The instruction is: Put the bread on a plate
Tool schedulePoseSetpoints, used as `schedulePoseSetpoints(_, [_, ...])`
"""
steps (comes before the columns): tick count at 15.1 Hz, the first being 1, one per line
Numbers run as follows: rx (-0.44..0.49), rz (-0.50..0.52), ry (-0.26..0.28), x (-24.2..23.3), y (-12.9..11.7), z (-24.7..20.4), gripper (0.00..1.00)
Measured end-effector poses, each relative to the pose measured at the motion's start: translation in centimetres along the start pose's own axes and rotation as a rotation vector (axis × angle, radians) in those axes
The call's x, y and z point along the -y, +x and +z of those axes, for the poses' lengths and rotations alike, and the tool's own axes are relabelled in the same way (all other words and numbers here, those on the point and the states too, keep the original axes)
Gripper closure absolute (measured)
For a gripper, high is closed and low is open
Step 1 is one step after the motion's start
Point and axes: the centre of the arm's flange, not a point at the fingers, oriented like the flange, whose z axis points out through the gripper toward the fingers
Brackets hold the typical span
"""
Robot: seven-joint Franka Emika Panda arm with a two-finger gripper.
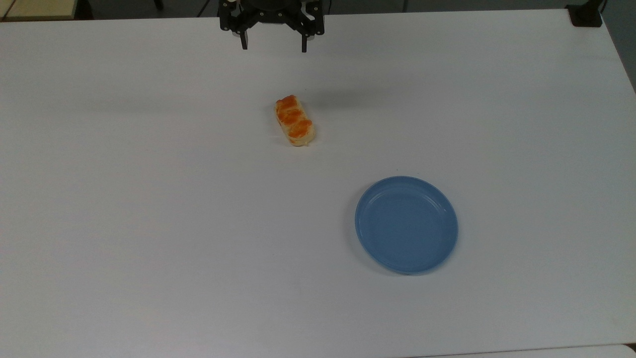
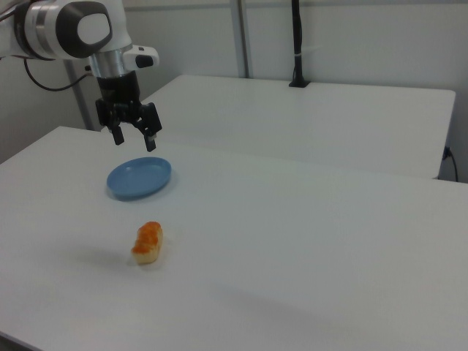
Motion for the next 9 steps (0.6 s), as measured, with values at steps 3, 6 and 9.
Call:
schedulePoseSetpoints(3, [-0.005, 0.005, 0.009, -0.2, 0.2, -0.2, 0.00])
schedulePoseSetpoints(6, [-0.021, 0.015, 0.018, -0.6, 0.3, -1.0, 0.00])
schedulePoseSetpoints(9, [-0.022, 0.019, 0.018, -0.8, 0.3, -1.0, 0.00])
